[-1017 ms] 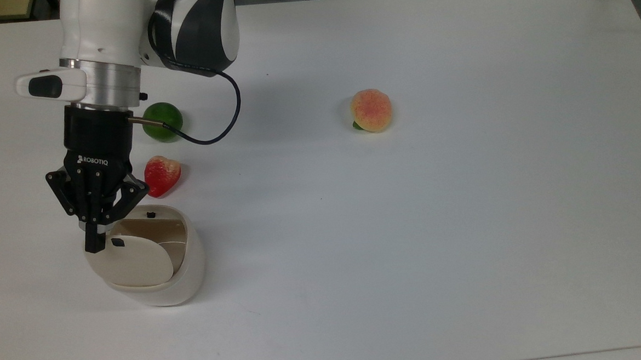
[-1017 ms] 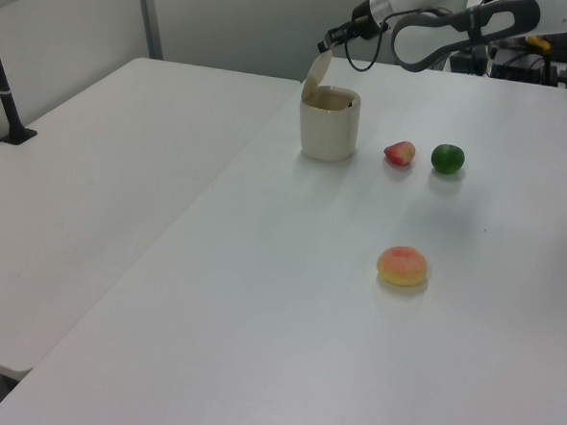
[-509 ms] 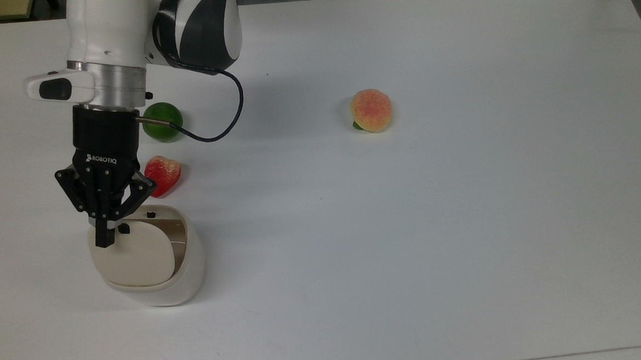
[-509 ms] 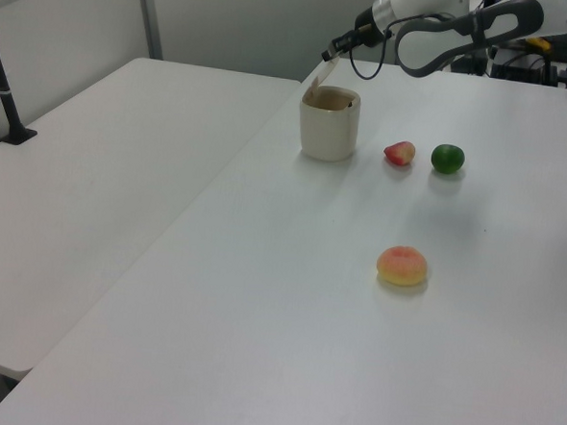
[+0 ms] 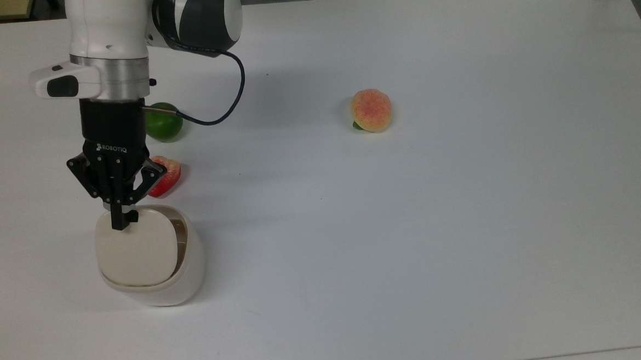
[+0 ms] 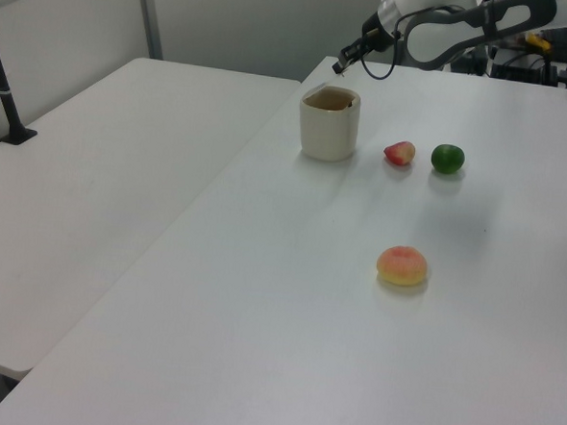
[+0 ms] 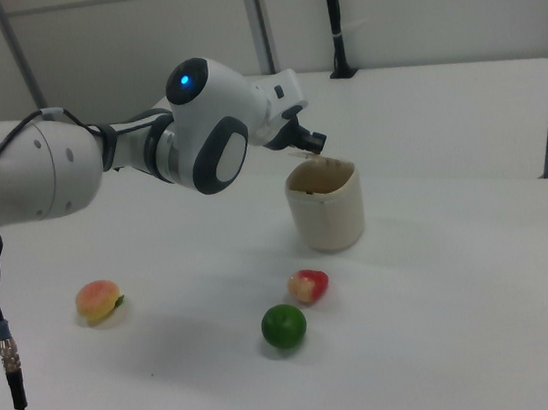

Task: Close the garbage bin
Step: 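Push the open lid over and down onto the bin rim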

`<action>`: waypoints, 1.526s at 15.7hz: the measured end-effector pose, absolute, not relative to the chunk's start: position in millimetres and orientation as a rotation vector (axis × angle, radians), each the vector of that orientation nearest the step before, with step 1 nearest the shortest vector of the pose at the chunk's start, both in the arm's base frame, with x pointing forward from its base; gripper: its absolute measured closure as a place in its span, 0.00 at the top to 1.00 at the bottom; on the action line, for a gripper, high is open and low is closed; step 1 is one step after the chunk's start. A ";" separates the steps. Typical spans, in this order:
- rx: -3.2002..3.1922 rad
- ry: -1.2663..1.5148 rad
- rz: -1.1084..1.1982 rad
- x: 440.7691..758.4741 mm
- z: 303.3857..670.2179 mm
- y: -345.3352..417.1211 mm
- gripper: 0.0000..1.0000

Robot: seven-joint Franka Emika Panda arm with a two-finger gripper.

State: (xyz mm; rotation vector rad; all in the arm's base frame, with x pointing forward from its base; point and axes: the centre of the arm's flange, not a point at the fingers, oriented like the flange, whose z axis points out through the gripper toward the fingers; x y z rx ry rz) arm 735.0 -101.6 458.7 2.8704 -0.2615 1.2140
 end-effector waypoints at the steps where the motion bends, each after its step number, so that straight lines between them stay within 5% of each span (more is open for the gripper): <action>1: 2.872 -0.259 1.209 734.5 457.8 -101.5 0.01; 24: 2.898 -0.094 1.062 723.8 411.4 -96.5 0.01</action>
